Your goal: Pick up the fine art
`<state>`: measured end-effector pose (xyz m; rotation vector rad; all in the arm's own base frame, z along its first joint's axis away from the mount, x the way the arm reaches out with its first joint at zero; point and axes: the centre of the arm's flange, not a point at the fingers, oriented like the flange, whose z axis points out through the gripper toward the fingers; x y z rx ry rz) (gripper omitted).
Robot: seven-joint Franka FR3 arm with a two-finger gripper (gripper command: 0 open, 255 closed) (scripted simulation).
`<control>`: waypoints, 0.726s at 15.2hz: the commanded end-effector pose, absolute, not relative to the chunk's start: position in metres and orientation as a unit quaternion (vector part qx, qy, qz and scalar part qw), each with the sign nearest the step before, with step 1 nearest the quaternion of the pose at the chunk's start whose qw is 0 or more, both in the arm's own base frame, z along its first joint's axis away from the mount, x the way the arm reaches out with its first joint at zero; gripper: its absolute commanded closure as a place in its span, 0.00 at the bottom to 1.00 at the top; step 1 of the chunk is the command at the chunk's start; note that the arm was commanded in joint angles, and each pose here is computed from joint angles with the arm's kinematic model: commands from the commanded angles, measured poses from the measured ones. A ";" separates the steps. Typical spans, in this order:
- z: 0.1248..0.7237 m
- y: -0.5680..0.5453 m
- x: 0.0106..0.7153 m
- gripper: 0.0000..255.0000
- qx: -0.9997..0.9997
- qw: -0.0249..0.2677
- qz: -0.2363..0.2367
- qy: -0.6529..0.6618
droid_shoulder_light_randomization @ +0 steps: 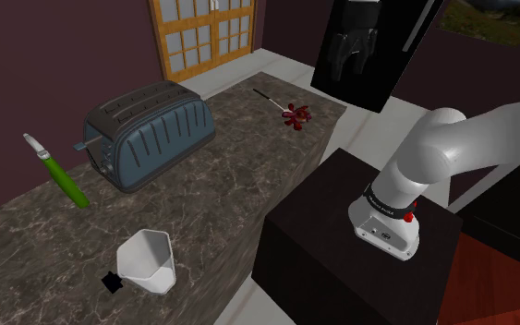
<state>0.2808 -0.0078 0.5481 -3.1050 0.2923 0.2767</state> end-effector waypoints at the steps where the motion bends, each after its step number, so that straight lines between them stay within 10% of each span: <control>1: 0.548 -0.008 0.281 0.00 -0.992 0.005 0.088 0.093; 11: 0.471 -0.109 0.333 0.00 -0.993 0.041 0.074 0.082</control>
